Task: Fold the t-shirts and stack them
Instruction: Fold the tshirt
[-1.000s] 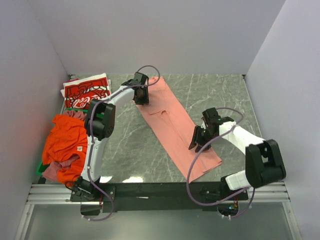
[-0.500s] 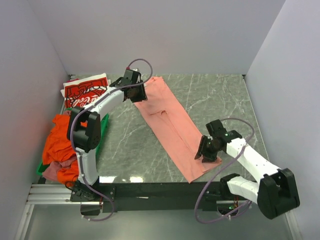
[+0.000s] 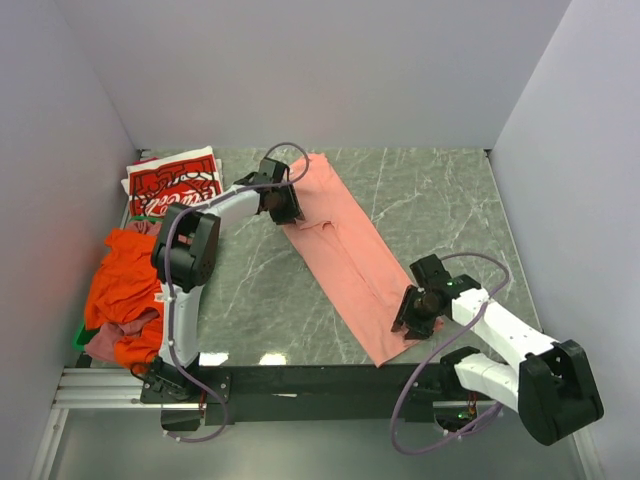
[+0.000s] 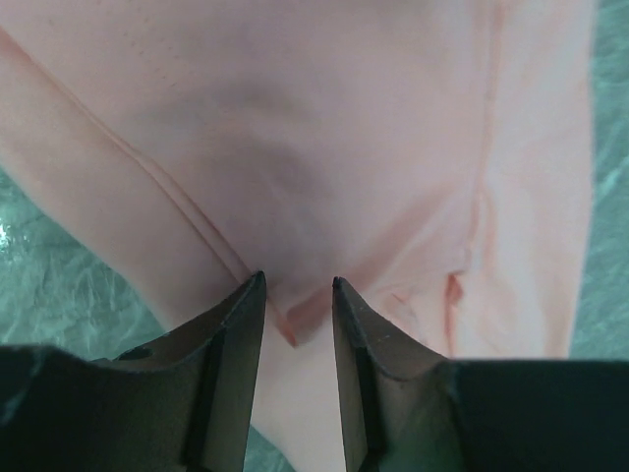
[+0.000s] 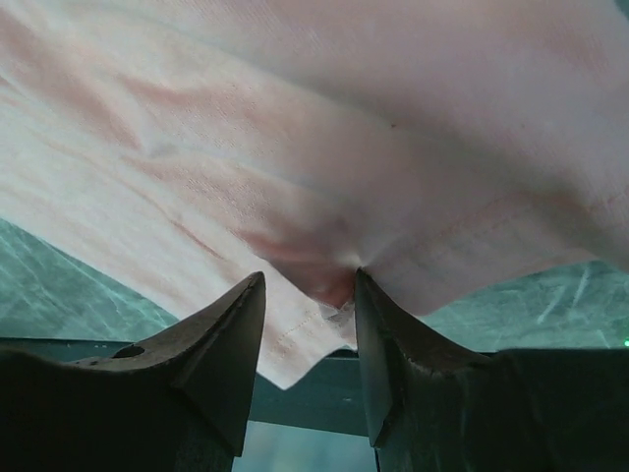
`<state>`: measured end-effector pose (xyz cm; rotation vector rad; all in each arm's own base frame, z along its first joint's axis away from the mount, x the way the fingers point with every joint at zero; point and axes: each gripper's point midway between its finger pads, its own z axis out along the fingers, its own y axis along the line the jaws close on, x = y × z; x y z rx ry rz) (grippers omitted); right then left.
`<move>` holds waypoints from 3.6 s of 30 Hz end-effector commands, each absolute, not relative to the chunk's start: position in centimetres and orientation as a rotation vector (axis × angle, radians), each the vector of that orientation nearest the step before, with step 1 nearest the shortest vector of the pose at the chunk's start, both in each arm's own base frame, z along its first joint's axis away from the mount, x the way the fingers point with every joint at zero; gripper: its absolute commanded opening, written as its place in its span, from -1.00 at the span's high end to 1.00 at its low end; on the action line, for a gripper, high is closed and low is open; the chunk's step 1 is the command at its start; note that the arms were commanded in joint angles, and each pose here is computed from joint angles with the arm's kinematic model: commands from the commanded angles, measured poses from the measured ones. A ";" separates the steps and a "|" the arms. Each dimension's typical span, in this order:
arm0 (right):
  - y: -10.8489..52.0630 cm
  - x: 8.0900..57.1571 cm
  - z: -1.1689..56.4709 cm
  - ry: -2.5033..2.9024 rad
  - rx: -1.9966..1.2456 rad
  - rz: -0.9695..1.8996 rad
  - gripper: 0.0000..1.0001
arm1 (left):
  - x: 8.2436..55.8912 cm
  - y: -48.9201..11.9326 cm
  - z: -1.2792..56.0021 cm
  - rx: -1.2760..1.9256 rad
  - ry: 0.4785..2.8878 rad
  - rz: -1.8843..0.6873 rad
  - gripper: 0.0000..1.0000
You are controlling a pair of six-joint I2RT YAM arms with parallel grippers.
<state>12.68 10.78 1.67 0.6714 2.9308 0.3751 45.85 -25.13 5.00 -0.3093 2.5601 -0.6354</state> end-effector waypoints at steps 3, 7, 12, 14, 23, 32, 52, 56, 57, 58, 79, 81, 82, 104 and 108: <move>11.5 11.7 0.2 2.961 0.662 0.381 0.02 | 47.3 -25.8 4.6 -0.289 2.541 -0.645 0.22; 12.9 11.4 0.3 2.982 0.634 0.432 0.03 | 48.0 -25.6 3.9 -0.244 2.540 -0.610 0.21; 15.5 11.1 1.2 2.993 0.589 0.514 0.03 | 48.7 -26.6 2.2 -0.121 2.558 -0.642 0.19; 16.5 11.2 1.7 2.993 0.587 0.542 0.03 | 48.9 -27.1 1.7 -0.078 2.559 -0.653 0.19; 21.0 11.9 2.7 3.019 0.492 0.628 0.03 | 50.5 -29.3 0.2 0.125 2.542 -0.754 0.14; 25.7 13.6 3.4 3.074 0.338 0.602 0.03 | 52.5 -29.8 -0.7 0.193 2.518 -0.783 0.09; 21.8 13.8 9.2 2.946 0.280 0.379 -0.15 | 50.8 -28.6 23.1 0.233 2.137 -0.823 -0.23; 17.9 11.5 7.2 2.964 0.380 0.248 -0.17 | 46.3 -27.0 25.9 0.236 2.149 -0.808 -0.22; 16.5 10.9 6.5 2.961 0.406 0.192 -0.17 | 44.4 -26.4 23.1 0.240 2.236 -0.768 -0.22; 16.1 10.5 6.2 2.967 0.418 0.178 -0.17 | 43.5 -26.2 22.8 0.247 2.248 -0.756 -0.22; 12.4 11.6 2.6 2.843 0.544 0.140 -0.12 | 20.6 -23.9 10.7 0.205 2.701 -0.811 -0.18; 12.6 11.6 2.5 2.847 0.535 0.155 -0.09 | 20.2 -24.0 10.6 0.206 2.710 -0.806 -0.18; 12.7 11.5 2.6 2.851 0.536 0.174 -0.08 | 20.1 -24.0 10.6 0.205 2.713 -0.805 -0.18; 11.6 9.4 -0.2 2.904 0.520 0.190 0.48 | 13.6 -28.4 5.9 0.323 2.921 -0.901 -0.16; 11.7 9.5 0.0 2.906 0.513 0.196 0.53 | 13.0 -28.1 5.1 0.280 2.951 -0.863 -0.08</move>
